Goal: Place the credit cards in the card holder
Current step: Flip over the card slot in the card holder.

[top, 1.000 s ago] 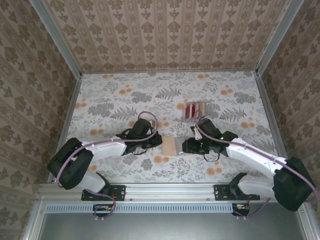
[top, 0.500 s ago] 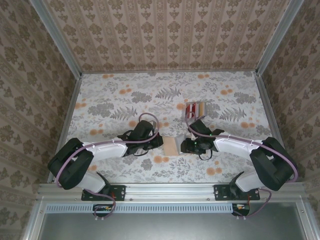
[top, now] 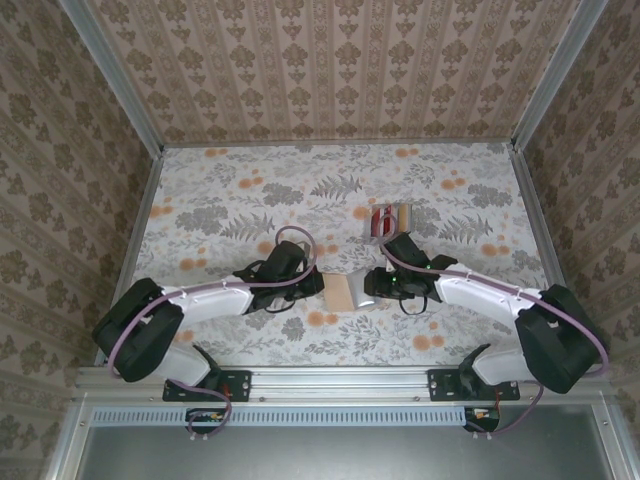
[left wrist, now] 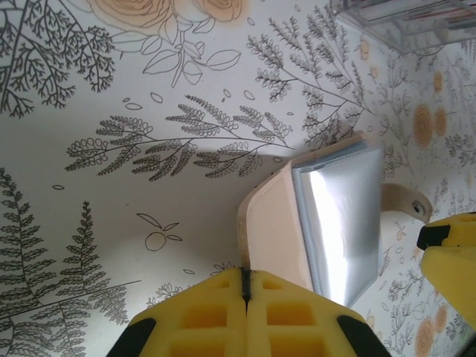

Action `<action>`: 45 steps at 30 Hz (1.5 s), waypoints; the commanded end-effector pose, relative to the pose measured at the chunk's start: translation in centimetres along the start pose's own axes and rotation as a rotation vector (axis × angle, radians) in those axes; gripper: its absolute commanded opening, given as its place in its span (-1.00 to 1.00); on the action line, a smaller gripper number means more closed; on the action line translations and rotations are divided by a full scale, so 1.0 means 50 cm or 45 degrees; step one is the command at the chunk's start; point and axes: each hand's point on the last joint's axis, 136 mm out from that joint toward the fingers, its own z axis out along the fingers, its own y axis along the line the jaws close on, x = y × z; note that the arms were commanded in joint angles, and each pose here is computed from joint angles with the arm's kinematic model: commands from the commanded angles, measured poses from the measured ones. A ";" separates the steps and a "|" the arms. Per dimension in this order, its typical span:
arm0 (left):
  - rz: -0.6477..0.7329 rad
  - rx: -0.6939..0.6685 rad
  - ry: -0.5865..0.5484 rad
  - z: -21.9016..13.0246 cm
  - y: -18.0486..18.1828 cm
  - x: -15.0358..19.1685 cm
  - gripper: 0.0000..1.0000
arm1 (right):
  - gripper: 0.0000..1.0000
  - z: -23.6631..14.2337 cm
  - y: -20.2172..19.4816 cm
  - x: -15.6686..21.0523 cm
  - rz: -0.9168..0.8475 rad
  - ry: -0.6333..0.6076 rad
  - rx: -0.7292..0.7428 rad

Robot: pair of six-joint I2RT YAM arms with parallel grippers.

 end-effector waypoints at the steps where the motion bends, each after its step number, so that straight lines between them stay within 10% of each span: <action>1: 0.015 0.012 0.029 0.012 -0.009 0.005 -1.00 | -0.13 0.027 0.007 0.009 0.018 0.051 -0.019; 45: 0.004 0.019 0.069 0.032 -0.011 0.016 -1.00 | -0.02 0.006 0.118 -0.017 -0.143 0.045 -0.086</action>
